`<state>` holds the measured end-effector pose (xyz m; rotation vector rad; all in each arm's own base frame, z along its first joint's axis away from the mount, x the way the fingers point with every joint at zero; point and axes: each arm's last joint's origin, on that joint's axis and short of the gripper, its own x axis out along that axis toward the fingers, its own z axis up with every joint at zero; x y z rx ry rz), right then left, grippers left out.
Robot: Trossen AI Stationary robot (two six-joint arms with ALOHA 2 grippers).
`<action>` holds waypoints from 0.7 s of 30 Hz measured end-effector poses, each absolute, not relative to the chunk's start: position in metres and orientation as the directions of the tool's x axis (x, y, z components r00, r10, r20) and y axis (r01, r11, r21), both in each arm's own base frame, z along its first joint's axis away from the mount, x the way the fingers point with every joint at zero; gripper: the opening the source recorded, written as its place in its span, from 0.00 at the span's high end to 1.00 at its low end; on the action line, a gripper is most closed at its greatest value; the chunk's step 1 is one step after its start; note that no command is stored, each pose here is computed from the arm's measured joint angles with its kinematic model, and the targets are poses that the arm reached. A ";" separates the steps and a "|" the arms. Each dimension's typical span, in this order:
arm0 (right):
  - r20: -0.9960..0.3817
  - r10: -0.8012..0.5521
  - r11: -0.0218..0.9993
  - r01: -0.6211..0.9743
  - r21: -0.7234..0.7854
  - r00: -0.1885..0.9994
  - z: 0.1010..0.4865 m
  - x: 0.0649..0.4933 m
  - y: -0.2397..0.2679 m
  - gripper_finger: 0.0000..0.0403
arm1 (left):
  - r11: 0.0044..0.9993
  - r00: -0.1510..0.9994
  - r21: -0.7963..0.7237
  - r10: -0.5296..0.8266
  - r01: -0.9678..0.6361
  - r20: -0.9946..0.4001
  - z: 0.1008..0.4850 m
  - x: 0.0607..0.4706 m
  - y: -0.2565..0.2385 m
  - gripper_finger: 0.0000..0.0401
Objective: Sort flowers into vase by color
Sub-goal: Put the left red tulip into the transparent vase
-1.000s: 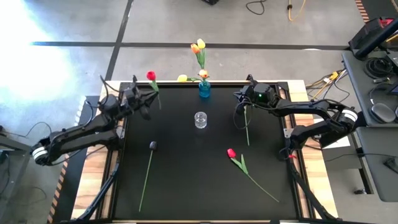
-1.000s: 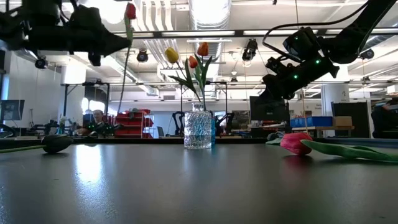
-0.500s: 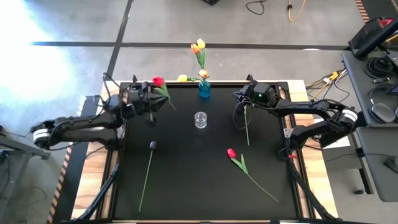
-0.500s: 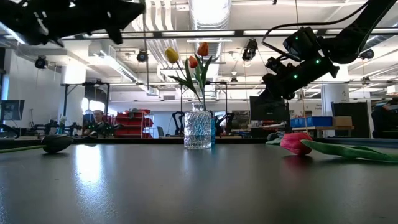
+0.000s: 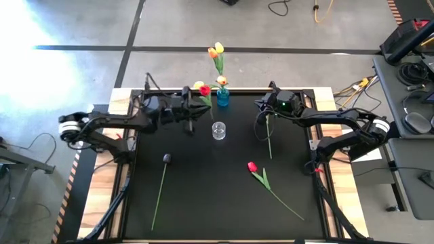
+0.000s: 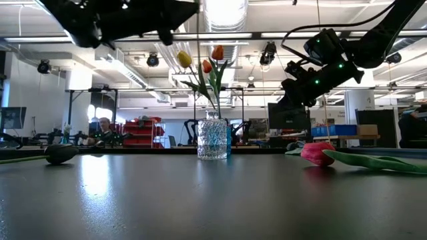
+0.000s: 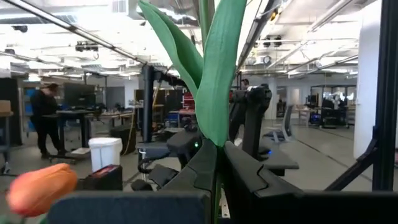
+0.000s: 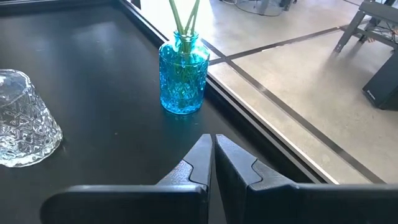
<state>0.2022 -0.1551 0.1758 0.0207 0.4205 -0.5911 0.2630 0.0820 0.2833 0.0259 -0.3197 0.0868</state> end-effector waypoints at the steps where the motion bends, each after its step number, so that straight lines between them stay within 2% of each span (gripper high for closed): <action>1: -0.390 -0.536 0.833 0.545 -0.100 0.748 0.176 0.202 -0.155 0.97 | 0.996 0.948 0.007 0.080 -0.086 0.310 0.282 0.268 0.083 1.00; 11: -0.393 -0.536 0.833 0.543 -0.104 0.747 0.175 0.202 -0.155 0.97 | 0.996 0.963 -0.074 0.073 -0.055 0.261 0.262 0.299 0.090 1.00; 21: -0.393 -0.536 0.834 0.541 -0.107 0.747 0.175 0.202 -0.155 0.97 | 0.995 0.959 -0.089 0.075 -0.052 0.274 0.255 0.298 0.090 1.00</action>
